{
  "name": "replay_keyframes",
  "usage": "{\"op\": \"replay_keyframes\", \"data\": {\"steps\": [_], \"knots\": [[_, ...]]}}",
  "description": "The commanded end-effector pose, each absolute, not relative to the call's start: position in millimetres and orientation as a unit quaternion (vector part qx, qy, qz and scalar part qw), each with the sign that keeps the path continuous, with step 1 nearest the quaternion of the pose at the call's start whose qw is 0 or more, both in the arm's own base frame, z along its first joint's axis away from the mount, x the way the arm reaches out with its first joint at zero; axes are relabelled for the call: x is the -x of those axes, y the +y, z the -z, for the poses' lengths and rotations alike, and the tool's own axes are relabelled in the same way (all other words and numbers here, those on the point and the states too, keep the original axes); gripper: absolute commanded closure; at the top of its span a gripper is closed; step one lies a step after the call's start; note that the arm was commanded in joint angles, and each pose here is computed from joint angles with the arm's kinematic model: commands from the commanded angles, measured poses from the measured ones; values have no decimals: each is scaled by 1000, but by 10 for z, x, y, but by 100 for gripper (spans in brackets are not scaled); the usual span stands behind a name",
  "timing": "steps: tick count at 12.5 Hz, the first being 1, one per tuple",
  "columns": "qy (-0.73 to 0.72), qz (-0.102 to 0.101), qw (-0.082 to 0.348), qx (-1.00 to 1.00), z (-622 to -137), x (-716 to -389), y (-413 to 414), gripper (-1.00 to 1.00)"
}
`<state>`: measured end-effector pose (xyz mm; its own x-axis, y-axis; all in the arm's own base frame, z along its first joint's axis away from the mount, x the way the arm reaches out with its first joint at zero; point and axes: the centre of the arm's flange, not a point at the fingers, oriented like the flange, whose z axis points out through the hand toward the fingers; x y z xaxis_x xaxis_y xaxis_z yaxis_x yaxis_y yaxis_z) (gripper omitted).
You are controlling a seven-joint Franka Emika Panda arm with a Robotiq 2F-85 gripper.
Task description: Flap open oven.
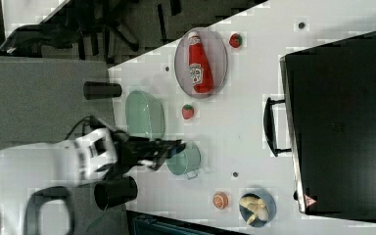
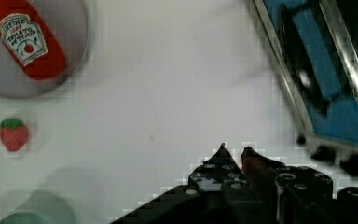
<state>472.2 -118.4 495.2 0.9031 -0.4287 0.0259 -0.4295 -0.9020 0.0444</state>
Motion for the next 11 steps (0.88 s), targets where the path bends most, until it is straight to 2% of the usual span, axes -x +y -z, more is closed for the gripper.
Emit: {"op": "replay_keyframes", "data": {"steps": [1, 4, 11], "knots": [[-116, -10, 37, -992, -4608, -4657, -1705, 65], [-80, -22, 54, -995, -4351, -4686, -2081, 65], [-90, -29, 80, -992, -3697, -4792, -2549, 65]]}}
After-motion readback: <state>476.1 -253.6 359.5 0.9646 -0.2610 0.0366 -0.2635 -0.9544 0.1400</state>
